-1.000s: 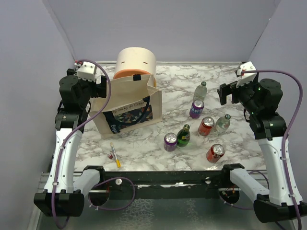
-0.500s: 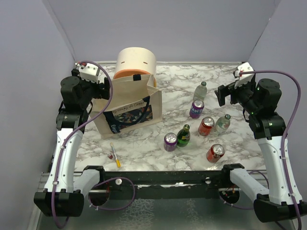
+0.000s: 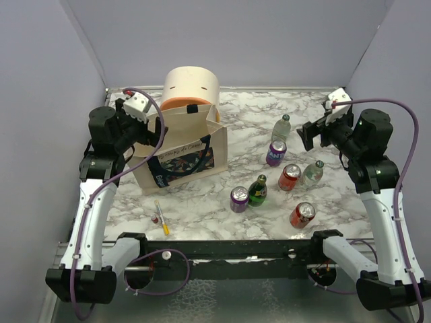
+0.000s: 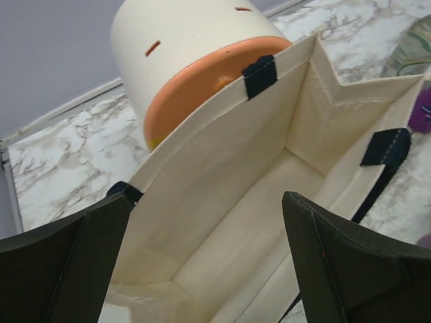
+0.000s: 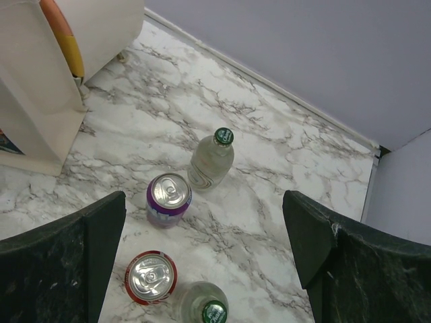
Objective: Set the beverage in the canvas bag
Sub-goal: Adjust the canvas bag at the center of the board.
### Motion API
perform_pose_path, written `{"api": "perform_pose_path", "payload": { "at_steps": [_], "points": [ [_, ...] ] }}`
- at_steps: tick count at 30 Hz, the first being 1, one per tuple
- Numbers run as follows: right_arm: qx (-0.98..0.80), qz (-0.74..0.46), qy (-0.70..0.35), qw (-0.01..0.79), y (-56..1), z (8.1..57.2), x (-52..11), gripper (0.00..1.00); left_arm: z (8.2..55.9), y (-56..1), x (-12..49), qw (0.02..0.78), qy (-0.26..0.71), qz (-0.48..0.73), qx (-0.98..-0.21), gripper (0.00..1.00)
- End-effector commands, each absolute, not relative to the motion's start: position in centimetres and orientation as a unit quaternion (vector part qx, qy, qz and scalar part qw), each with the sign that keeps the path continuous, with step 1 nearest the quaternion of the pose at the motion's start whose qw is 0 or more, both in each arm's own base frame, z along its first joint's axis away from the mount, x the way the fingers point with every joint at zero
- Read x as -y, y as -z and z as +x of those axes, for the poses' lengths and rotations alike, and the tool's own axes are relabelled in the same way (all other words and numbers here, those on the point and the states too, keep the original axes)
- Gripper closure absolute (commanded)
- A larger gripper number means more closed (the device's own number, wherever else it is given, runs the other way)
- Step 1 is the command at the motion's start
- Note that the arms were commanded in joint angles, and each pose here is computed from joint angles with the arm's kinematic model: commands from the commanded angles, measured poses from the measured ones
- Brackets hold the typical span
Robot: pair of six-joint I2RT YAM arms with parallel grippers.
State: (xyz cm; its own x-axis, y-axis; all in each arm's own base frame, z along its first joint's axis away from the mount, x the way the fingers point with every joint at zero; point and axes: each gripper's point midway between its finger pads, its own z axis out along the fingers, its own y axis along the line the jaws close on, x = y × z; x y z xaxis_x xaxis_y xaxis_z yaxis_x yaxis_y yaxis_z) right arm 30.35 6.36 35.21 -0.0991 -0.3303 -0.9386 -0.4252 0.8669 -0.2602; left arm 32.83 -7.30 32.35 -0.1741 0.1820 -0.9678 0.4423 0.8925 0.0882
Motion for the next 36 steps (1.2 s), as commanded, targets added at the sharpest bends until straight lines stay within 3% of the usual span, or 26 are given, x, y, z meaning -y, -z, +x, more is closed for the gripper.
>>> {"api": "perform_pose_path", "payload": {
  "at_steps": [1, 9, 16, 20, 28, 34, 36],
  "points": [
    [-0.734, -0.278, -0.059, 0.617, -35.1, 30.5, -7.5, 0.00, 31.1, -32.4, 10.7, 0.575, 0.157, 0.274, -0.754, 0.01],
    [-0.741, -0.288, -0.078, 0.601, -33.9, 30.9, -8.1, 0.00, 29.4, -27.8, 14.9, 0.477, 0.172, 0.387, -0.770, 0.02],
    [-0.748, -0.295, -0.085, 0.589, -32.7, 31.0, -8.4, 0.00, 28.8, -24.6, 17.3, 0.424, 0.175, 0.446, -0.768, 0.13],
    [-0.755, -0.300, -0.089, 0.576, -31.5, 31.0, -8.4, 0.00, 28.6, -23.2, 18.7, 0.400, 0.177, 0.473, -0.765, 0.34],
    [-0.770, -0.307, -0.096, 0.551, -29.3, 31.7, -8.6, 0.00, 26.8, -22.2, 22.2, 0.362, 0.196, 0.533, -0.739, 0.87],
    [-0.775, -0.309, -0.098, 0.543, -28.8, 32.4, -8.6, 0.00, 28.7, -23.2, 25.2, 0.390, 0.180, 0.465, -0.774, 1.00],
    [-0.779, -0.307, -0.096, 0.538, -28.5, 32.6, -8.5, 0.00, 29.6, -24.2, 26.0, 0.402, 0.177, 0.433, -0.787, 1.00]
  ]
}}
